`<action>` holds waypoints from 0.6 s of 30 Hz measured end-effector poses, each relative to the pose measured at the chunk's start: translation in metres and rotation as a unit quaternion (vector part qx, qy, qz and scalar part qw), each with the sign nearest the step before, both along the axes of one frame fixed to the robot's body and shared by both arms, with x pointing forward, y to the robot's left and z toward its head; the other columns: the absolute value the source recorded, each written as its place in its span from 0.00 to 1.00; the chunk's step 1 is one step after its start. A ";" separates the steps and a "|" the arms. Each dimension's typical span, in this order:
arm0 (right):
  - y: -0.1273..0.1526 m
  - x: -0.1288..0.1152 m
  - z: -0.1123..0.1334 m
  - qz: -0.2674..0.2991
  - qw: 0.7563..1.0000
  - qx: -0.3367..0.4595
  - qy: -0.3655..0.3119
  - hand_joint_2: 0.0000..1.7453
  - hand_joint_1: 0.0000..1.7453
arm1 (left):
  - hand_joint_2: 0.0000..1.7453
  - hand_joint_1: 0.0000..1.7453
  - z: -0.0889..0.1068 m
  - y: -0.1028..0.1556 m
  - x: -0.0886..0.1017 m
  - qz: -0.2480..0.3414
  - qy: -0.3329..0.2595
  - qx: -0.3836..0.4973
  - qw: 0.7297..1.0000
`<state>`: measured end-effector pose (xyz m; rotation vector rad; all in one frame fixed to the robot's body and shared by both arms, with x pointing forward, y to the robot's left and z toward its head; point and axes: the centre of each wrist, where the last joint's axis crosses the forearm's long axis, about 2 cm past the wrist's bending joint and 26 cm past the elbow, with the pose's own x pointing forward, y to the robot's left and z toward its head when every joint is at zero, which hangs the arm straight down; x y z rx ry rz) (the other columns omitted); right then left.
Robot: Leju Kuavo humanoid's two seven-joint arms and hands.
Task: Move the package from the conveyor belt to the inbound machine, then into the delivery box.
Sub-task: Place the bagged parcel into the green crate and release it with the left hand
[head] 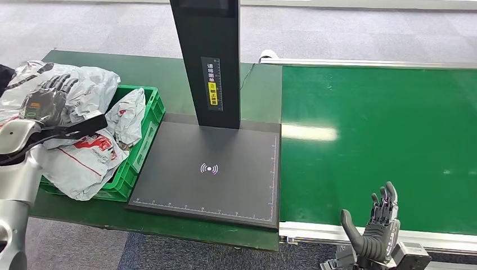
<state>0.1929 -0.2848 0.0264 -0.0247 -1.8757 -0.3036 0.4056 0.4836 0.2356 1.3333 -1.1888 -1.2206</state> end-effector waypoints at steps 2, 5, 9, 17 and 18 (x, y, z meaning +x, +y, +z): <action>-0.002 -0.002 0.000 -0.004 1.000 -0.001 0.001 1.00 0.00 | 1.00 0.00 0.001 0.003 -0.008 -0.040 0.010 -0.063 0.997; -0.004 -0.005 -0.001 -0.010 1.000 -0.001 0.003 1.00 0.00 | 1.00 0.00 0.001 0.009 -0.026 -0.137 0.021 -0.192 0.972; -0.005 -0.006 -0.002 -0.013 1.000 -0.002 0.005 1.00 0.00 | 1.00 0.00 -0.003 0.010 -0.059 -0.243 0.019 -0.308 0.920; -0.004 0.000 -0.001 -0.016 1.000 -0.005 0.004 1.00 0.00 | 1.00 0.00 -0.032 0.008 -0.156 -0.302 0.083 -0.333 0.890; -0.004 0.001 -0.001 -0.016 1.000 -0.006 0.004 1.00 0.00 | 1.00 0.00 -0.032 0.007 -0.164 -0.310 0.088 -0.334 0.886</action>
